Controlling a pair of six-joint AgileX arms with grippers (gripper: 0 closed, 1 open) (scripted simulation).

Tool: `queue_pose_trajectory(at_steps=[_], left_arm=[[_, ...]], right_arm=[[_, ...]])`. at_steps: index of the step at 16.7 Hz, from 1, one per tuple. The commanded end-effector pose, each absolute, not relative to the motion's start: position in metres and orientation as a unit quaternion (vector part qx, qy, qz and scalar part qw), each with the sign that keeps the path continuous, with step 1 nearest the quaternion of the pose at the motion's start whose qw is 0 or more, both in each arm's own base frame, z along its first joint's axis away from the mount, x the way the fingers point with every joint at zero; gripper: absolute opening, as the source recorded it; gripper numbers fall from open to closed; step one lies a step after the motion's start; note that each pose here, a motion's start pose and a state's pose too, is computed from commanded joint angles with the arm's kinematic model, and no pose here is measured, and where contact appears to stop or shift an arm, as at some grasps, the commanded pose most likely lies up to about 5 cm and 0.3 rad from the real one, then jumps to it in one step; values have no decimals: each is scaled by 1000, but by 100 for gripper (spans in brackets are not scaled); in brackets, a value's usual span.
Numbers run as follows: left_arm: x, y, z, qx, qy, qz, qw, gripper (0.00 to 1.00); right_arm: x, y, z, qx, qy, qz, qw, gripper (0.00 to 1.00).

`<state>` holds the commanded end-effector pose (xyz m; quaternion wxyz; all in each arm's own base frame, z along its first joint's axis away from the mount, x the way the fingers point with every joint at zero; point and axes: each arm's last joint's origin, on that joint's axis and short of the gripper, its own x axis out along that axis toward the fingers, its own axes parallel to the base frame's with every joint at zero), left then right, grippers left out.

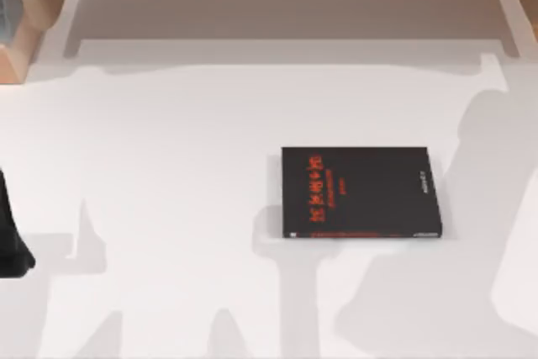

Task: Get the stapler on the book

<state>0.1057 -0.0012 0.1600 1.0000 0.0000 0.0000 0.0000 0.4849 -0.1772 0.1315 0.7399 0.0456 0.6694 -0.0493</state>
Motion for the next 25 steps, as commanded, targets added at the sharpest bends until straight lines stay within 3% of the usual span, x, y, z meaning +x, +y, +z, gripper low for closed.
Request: queue_pose_trajectory(at_steps=[8, 19, 25], left_arm=[[106, -1, 160, 0, 0, 0, 1000, 100], [106, -1, 160, 0, 0, 0, 1000, 100], [106, -1, 160, 0, 0, 0, 1000, 100]], right_arm=[[485, -177, 132, 46, 669, -49, 740, 2], [483, -179, 137, 48, 666, -54, 742, 0], [461, -172, 211, 82, 630, -109, 764, 0]])
